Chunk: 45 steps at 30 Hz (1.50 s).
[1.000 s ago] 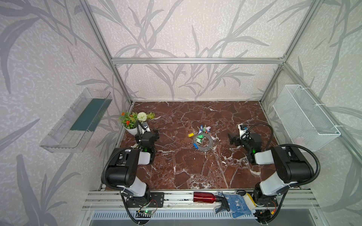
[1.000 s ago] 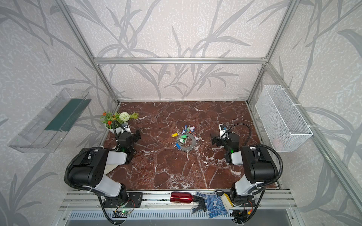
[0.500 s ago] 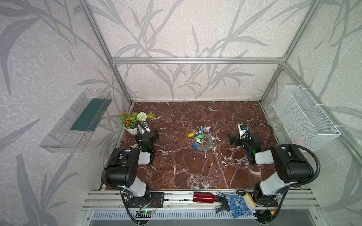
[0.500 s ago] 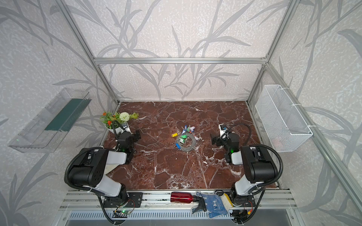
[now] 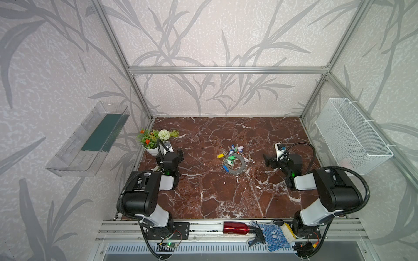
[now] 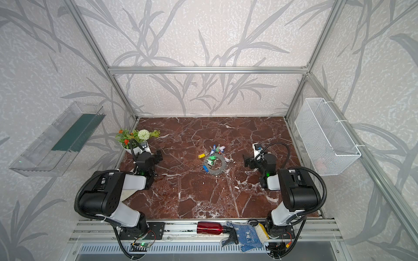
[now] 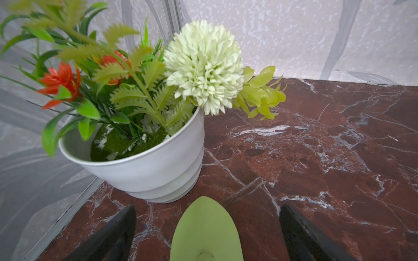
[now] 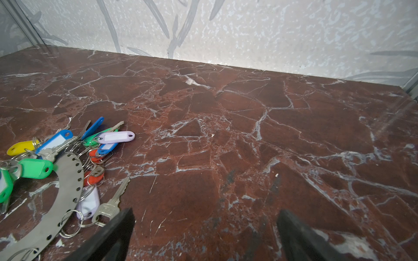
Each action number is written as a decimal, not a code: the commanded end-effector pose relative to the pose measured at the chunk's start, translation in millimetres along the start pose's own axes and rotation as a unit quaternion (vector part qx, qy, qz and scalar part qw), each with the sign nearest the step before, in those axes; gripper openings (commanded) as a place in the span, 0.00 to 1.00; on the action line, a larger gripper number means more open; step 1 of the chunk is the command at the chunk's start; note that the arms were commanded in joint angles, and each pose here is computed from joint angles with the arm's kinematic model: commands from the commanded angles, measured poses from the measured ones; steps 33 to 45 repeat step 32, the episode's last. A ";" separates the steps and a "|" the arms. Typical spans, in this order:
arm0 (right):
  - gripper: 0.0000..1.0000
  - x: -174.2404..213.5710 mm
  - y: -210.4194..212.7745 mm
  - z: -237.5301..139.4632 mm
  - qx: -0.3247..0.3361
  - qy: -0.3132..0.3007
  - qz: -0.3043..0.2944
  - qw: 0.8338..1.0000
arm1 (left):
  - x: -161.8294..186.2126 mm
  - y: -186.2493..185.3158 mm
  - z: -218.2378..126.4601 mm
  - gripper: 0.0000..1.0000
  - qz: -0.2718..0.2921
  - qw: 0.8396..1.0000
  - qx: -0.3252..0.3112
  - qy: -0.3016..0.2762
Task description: Put the keys on the keyring
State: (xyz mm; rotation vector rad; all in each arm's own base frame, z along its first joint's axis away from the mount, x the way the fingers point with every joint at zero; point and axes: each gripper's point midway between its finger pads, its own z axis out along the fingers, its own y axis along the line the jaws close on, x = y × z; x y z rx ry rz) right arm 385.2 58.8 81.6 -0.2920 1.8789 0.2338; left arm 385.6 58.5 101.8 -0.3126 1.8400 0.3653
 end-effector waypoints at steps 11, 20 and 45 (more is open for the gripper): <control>0.99 -16.6 -0.6 -0.1 -0.002 -0.023 -0.010 1.000 | 1.3 1.1 -0.3 0.99 -0.008 1.000 0.000 -0.003; 0.99 -16.7 -0.7 -0.2 -0.001 -0.023 -0.010 1.000 | 1.3 1.4 -0.3 0.99 -0.008 1.000 0.000 -0.003; 0.99 -15.6 -0.7 0.3 -0.001 -0.020 -0.010 1.000 | 1.2 1.2 -0.3 0.99 -0.008 1.000 0.000 -0.003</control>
